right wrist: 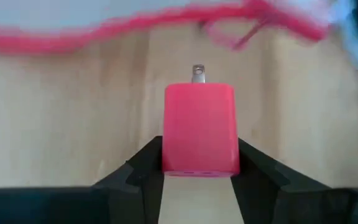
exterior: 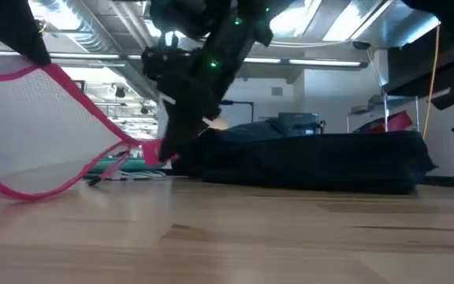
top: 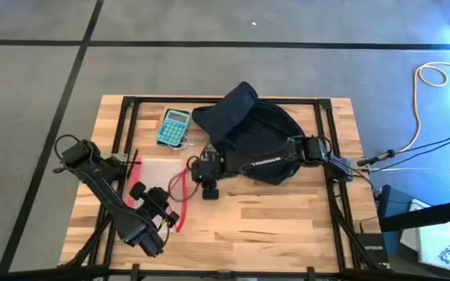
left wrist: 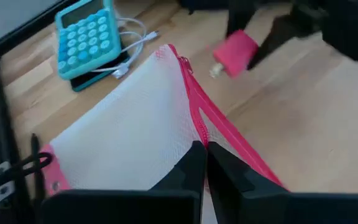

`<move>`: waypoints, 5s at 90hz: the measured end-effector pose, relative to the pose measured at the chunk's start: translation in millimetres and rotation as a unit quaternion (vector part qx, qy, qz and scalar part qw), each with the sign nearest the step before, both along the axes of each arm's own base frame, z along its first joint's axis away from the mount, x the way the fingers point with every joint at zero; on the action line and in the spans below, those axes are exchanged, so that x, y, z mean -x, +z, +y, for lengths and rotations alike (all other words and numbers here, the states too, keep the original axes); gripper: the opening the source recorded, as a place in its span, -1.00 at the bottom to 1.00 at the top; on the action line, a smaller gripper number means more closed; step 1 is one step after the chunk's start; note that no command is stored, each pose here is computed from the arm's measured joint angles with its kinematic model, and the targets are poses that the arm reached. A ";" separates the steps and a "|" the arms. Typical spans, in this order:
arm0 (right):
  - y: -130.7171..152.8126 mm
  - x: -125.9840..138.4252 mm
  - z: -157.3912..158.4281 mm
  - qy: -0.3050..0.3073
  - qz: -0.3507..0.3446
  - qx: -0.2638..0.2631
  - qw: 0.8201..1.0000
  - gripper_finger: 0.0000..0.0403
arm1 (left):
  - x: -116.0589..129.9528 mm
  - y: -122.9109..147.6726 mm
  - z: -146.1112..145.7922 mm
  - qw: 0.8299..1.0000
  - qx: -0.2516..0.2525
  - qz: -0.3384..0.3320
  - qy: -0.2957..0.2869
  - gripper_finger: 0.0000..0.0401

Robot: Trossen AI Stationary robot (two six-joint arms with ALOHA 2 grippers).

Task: Unpack backpack
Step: Put the red charger adapter into the transparent zip bag, then put the white charger cable into the transparent zip bag

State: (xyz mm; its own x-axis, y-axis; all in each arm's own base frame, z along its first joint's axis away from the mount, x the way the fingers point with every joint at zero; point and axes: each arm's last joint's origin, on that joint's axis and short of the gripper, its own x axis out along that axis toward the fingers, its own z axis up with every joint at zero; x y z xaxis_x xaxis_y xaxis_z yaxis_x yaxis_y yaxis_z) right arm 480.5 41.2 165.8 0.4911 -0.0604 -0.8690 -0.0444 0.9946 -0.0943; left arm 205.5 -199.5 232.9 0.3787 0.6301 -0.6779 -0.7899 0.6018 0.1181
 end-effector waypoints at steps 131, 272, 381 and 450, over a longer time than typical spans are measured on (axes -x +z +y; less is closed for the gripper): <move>-11.9 -16.1 71.4 0.012 -0.130 0.015 0.991 0.22 | -15.5 -1.6 -2.2 0.998 -0.019 -0.033 -0.051 -1.00; -28.8 7.2 159.9 0.270 -0.142 -0.098 0.947 -1.00 | -23.8 -6.8 -39.8 0.969 0.035 0.019 -0.245 -1.00; -22.4 8.6 171.7 0.066 -0.219 0.202 0.952 -1.00 | -29.6 -5.2 -34.9 0.973 0.025 0.002 -0.230 -1.00; 25.0 19.7 124.1 0.068 -0.130 0.161 0.976 -1.00 | -19.0 -7.2 -18.1 0.994 0.047 -0.001 -0.100 -1.00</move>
State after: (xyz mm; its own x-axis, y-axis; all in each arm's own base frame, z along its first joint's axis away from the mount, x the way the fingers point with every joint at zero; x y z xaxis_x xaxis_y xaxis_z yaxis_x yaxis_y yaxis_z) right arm 460.8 165.3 190.8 0.7148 -0.2295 -0.6606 -0.1063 0.8980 -0.4270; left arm 224.5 -217.6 225.7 0.4918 0.4759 -0.7292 -0.6533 0.7553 0.0523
